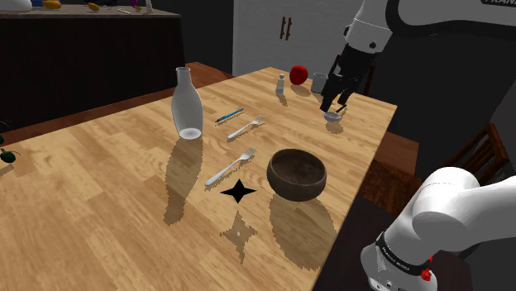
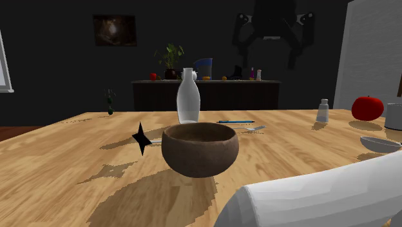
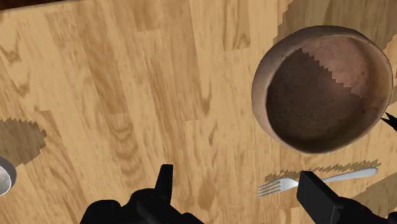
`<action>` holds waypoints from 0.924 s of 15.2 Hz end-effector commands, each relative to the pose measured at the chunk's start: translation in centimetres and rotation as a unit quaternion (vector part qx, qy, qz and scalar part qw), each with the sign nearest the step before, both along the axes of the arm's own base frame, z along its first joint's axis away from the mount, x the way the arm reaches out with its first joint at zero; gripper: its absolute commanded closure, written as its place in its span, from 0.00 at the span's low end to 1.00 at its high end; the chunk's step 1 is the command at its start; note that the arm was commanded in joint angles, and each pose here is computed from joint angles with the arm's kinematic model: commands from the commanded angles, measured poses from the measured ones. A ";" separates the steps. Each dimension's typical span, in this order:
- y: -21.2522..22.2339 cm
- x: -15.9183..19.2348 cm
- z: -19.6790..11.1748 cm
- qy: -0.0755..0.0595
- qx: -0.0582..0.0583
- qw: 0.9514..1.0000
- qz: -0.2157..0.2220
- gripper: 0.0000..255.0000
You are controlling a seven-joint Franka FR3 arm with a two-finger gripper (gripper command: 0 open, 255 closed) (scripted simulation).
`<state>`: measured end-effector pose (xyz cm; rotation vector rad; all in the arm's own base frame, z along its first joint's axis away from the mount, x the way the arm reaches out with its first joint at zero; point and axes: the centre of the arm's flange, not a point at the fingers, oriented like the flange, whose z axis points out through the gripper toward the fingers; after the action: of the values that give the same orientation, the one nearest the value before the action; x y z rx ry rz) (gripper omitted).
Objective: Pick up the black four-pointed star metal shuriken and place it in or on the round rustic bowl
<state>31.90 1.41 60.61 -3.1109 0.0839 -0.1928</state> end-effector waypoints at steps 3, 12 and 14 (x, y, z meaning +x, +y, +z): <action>2.0 1.3 -1.0 -0.002 -0.001 0.999 0.038 0.00; 11.7 5.0 -5.7 -0.009 -0.007 0.978 0.210 0.00; 14.0 5.3 -6.8 -0.011 -0.008 0.969 0.248 0.00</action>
<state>36.97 13.95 54.74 -3.0344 -0.6253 -0.2097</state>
